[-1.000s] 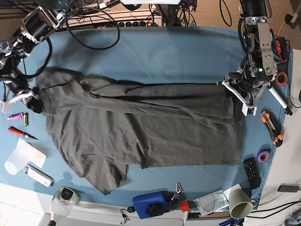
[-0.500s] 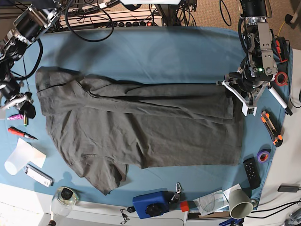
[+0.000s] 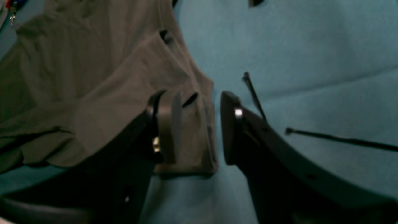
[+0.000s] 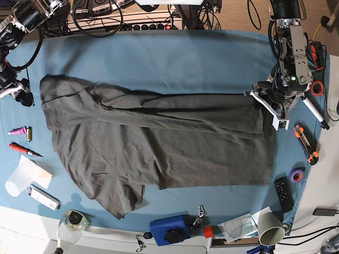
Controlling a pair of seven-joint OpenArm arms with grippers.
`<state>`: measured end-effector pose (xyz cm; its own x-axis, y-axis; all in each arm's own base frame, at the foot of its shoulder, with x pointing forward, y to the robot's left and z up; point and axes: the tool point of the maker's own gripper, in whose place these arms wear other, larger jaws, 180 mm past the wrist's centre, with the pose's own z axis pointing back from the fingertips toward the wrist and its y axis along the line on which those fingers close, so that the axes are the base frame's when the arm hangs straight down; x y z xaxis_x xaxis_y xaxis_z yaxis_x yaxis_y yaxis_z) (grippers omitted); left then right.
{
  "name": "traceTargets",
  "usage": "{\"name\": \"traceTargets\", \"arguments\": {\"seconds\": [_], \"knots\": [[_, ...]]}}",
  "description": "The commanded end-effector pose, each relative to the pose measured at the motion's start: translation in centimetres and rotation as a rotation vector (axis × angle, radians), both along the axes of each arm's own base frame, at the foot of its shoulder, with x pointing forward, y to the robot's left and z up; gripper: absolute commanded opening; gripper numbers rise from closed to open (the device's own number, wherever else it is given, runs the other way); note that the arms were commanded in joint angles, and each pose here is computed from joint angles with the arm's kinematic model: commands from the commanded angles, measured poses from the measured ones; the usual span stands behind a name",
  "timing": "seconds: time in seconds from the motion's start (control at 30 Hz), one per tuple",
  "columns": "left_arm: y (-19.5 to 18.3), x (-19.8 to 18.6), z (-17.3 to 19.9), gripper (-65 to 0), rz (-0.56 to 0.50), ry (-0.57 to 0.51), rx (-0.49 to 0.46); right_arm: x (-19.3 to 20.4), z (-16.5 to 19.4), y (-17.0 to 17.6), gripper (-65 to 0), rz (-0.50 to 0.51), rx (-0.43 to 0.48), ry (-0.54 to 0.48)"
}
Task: Fold the T-shirt properly
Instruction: 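Move the right gripper to the shirt's sleeve corner and grasp it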
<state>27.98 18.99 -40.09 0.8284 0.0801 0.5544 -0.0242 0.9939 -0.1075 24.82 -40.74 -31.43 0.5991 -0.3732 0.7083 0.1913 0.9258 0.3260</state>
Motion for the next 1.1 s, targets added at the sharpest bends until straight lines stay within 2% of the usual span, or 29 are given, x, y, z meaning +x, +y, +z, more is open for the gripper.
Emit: {"name": "traceTargets", "arguments": {"seconds": [0.0, 0.1, 0.2, 0.3, 0.43, 0.83, 1.07], "knots": [[0.0, -0.4, -0.2, -34.5, -0.001, 0.027, -0.002, 0.7, 1.9, -1.2, -43.5, -0.014, -0.042, -0.041], [-0.1, -0.4, -0.2, -34.5, -0.005, 0.026, -0.009, 0.1, 0.3, -1.6, -43.5, -0.051, -0.001, 0.002], [-0.2, -0.4, -0.1, -34.5, -0.005, 0.025, -0.016, -0.4, -2.1, -0.9, -43.5, -0.07, 0.126, 0.021], [-0.2, -0.4, -0.1, -34.5, -0.005, 0.024, -0.016, -0.5, -3.4, 0.3, -43.5, -0.042, 0.235, -0.001], [-0.2, -0.4, -0.1, -34.5, -0.005, 0.024, -0.016, -1.0, -4.2, 1.5, -43.5, 0.006, 0.302, 0.001], [-0.2, -0.4, -0.1, -34.5, -0.005, 0.024, -0.016, 1.8, -5.5, 5.7, -43.5, 0.154, 0.292, 0.049], [-0.2, -0.4, -0.1, -35.8, -0.005, 0.025, -0.015, 1.8, -6.4, 5.3, -43.6, 0.134, 0.257, 0.119]]}}
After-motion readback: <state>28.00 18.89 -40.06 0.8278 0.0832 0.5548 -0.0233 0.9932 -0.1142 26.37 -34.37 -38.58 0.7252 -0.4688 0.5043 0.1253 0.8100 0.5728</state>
